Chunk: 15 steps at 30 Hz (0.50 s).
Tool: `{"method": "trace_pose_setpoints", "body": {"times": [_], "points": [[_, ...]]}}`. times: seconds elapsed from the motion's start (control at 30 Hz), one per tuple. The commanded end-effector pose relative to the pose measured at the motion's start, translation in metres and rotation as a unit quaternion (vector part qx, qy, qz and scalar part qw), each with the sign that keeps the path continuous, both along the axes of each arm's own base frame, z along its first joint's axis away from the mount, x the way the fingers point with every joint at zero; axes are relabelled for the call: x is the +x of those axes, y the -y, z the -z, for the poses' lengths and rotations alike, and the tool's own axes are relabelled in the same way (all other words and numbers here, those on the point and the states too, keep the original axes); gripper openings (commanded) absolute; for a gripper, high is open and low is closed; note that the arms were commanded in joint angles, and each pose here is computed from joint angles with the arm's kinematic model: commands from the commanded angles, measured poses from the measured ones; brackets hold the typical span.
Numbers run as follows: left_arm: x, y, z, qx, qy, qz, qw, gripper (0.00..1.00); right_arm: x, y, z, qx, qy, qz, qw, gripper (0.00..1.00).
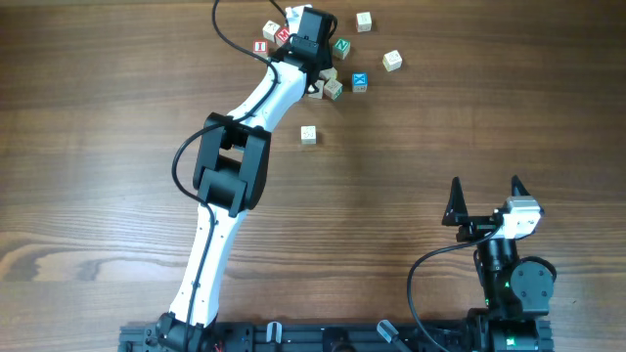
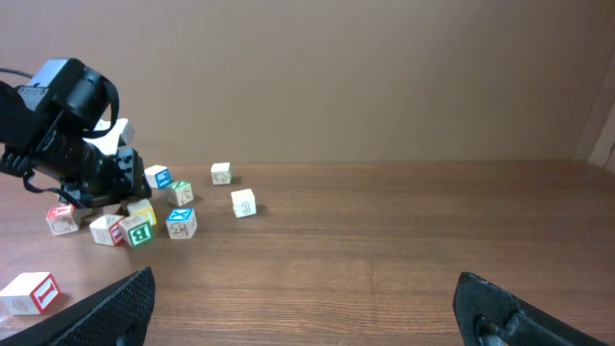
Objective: Form a horizontal line
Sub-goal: 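Lower the left gripper and grasp the white shell-drawing block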
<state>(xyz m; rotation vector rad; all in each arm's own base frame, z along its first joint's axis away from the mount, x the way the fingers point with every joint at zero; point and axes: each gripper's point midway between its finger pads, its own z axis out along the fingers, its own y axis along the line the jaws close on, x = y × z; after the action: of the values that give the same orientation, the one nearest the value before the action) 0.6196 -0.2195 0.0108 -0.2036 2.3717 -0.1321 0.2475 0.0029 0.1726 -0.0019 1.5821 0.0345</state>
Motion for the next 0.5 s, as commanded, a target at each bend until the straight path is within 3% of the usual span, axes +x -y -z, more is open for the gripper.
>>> {"method": "trace_pose_setpoints", "body": {"times": [0.0, 0.27, 0.47], "points": [[0.0045, -0.0082, 0.0076, 0.007, 0.002, -0.016, 1.0, 0.44, -0.0008, -0.0024, -0.0026, -0.007, 0.007, -0.007, 1.0, 1.0], [0.0055, -0.0098, 0.0043, 0.012, 0.006, -0.017, 1.0, 0.42, -0.0008, -0.0024, -0.0025, -0.007, 0.006, -0.007, 1.0, 1.0], [0.0065, -0.008, 0.0028, 0.061, 0.012, 0.035, 0.997, 0.44, -0.0008, -0.0024, -0.0026, -0.007, 0.007, -0.007, 1.0, 1.0]]}}
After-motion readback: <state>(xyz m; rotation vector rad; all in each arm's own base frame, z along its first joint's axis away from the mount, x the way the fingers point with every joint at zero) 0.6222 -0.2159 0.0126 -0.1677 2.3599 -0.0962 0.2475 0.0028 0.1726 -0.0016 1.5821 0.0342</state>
